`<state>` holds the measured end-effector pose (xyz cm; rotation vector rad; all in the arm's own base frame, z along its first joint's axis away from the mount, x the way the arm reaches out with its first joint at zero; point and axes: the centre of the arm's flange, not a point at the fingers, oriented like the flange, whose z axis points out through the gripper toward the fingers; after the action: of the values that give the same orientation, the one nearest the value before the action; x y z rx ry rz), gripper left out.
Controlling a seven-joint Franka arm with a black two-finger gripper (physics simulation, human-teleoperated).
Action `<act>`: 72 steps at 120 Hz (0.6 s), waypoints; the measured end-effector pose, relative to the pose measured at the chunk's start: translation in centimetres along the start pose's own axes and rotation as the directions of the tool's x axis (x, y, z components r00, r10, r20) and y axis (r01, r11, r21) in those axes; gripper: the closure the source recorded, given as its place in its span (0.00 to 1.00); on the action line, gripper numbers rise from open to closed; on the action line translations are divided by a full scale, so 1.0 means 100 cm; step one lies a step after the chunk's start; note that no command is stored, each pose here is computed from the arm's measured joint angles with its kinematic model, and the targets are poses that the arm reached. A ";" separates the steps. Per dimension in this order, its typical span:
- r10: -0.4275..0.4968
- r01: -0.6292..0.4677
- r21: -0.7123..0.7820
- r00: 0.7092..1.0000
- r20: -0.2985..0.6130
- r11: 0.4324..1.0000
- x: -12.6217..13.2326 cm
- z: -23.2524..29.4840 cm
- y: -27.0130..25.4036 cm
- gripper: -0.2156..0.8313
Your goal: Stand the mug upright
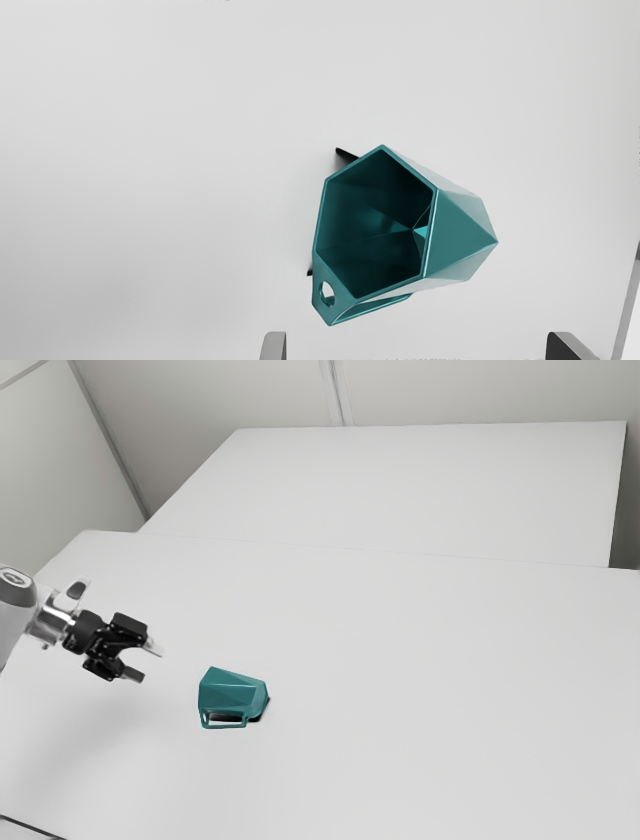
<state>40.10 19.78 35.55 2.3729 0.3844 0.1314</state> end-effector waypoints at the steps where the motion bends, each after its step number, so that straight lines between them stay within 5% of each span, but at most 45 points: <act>1: 0.005 -0.005 -0.001 1.000 0.001 1.000 0.000 0.000 0.000 0.25; 72: 0.131 -0.129 -0.099 0.991 0.010 0.987 0.014 0.063 0.009 0.29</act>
<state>42.87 15.49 31.50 2.2994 0.2098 0.1871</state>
